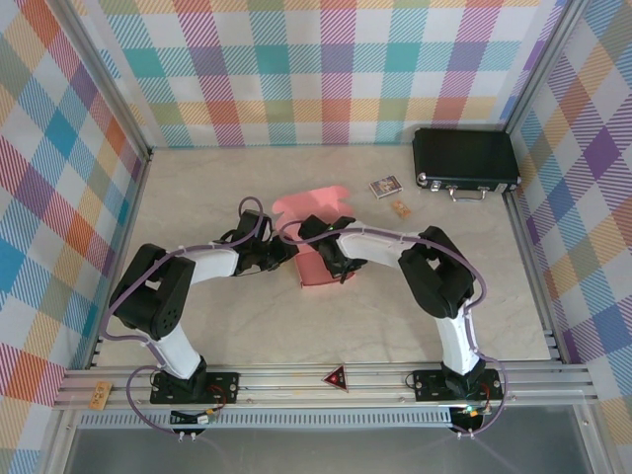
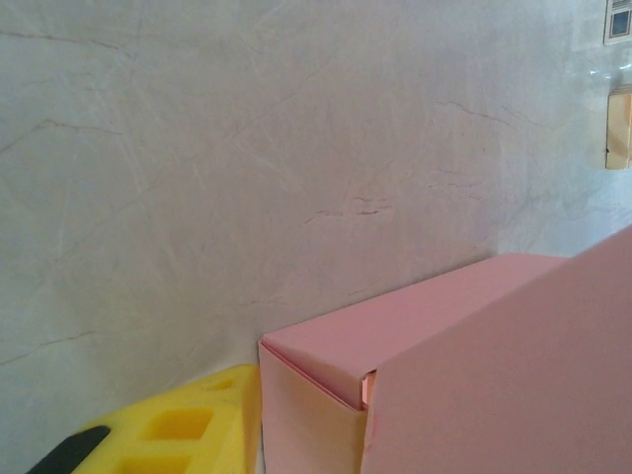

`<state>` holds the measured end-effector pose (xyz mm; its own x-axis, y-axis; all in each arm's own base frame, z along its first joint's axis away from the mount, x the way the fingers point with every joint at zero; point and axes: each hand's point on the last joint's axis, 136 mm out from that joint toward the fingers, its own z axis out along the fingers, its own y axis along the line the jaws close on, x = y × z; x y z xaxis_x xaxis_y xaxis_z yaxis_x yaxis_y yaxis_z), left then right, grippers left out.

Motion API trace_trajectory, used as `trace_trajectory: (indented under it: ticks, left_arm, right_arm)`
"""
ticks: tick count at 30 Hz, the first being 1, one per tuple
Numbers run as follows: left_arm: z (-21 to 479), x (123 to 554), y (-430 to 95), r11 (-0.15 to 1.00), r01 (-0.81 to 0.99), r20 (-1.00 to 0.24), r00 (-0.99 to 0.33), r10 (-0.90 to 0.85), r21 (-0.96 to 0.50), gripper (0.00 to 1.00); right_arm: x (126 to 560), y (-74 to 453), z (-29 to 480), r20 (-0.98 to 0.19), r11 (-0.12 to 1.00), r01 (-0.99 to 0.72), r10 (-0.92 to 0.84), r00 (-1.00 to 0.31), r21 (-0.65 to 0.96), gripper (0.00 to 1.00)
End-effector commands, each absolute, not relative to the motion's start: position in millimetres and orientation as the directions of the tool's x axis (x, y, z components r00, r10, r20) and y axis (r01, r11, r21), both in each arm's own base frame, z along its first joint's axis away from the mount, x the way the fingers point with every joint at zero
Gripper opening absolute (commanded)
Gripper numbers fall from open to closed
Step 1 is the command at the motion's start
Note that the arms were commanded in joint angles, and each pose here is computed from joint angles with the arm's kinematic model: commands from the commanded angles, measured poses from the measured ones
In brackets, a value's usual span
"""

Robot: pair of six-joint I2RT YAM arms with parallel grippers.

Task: Fold the paper box

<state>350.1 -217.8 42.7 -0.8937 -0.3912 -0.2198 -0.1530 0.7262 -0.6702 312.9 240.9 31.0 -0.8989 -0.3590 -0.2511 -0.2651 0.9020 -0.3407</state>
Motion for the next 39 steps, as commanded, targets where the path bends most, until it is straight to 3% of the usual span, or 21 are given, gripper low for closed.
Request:
trace_trajectory:
  ticks: [1,8,21,30,39]
  left_arm:
    - [39,349,-225,0.728,-0.150,-0.207,-0.903,-0.376,-0.669,0.33]
    - [40,350,-225,0.729,-0.149,-0.208,-0.903,-0.375,-0.668,0.33]
    - [42,349,-224,0.736,-0.145,-0.214,-0.904,-0.370,-0.662,0.33]
    - [41,351,-224,0.746,-0.138,-0.219,-0.907,-0.360,-0.652,0.33]
    - [41,352,-225,0.749,-0.135,-0.221,-0.909,-0.355,-0.649,0.33]
  right_arm:
    - [310,219,30,-0.212,0.851,-0.227,-0.360,-0.909,-0.474,0.11]
    - [312,219,31,-0.227,0.855,-0.196,-0.337,-0.914,-0.480,0.13]
    - [323,231,63,-0.324,0.945,-0.151,-0.246,-0.913,-0.291,0.22]
    - [330,228,76,-0.353,0.957,-0.134,-0.223,-0.909,-0.259,0.28]
    - [339,253,66,-0.339,0.966,-0.231,-0.257,-0.905,-0.115,0.34]
